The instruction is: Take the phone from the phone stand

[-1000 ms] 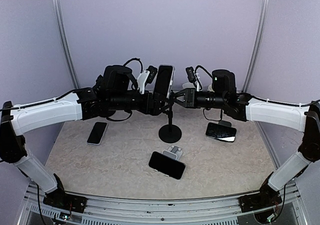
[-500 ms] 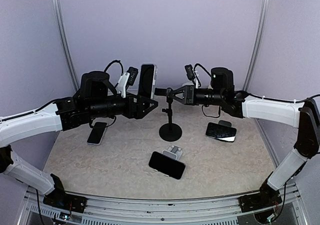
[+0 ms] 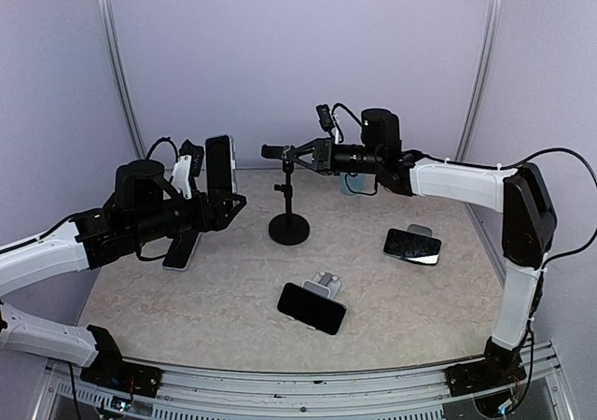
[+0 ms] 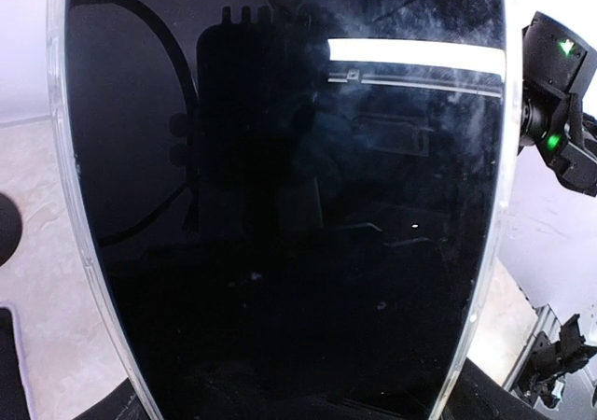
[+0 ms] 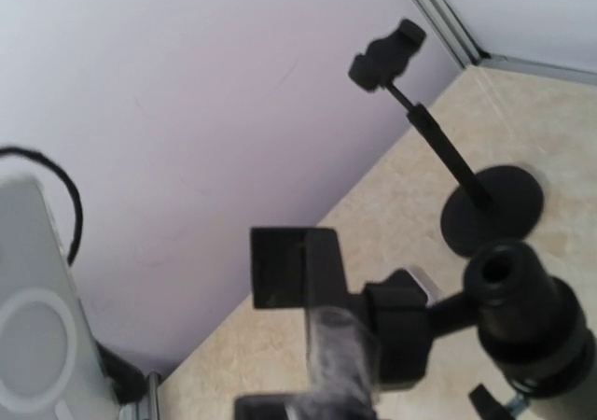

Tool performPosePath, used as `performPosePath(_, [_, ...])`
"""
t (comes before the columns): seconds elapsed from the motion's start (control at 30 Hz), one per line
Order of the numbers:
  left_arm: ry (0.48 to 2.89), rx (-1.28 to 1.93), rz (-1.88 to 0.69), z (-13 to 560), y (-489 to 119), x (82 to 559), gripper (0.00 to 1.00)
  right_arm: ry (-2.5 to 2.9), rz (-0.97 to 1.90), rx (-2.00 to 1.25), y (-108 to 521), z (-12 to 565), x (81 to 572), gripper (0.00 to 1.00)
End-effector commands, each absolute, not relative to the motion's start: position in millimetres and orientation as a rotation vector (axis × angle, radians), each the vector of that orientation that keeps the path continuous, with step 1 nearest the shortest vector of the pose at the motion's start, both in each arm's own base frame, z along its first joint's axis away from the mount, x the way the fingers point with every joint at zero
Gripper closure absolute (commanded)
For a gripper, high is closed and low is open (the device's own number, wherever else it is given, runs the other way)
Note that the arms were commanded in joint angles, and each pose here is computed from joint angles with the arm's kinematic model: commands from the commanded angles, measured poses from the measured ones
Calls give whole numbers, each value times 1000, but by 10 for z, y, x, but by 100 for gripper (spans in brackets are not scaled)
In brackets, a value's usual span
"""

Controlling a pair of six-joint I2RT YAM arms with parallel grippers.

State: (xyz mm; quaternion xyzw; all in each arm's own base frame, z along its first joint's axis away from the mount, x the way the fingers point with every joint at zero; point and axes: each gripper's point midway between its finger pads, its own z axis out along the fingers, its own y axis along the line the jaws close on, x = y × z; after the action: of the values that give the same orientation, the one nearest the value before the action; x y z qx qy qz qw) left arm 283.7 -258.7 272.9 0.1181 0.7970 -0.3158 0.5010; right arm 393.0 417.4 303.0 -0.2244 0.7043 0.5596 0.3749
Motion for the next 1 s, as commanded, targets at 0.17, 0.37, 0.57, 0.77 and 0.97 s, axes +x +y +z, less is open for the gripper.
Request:
performPosePath(0.17, [1871,158,-690,2852,-2262,2875,57,1537,1490,-649,4498,3662,4298,100])
performPosePath(0.37, [1878,133,-665,2802,-2160,2868,57,1532,1495,-646,4664,3636,4513,100])
performPosePath(0.57, [1882,124,-656,2759,-2111,2860,57,1532,1473,-658,4813,3507,4700,100])
performPosePath(0.77, [1883,126,-645,2740,-2077,2864,57,1538,1456,-649,4874,3392,4802,100])
performPosePath(0.97, [1894,117,-620,2729,-2004,2904,57,1575,1439,-625,4904,3262,4894,100])
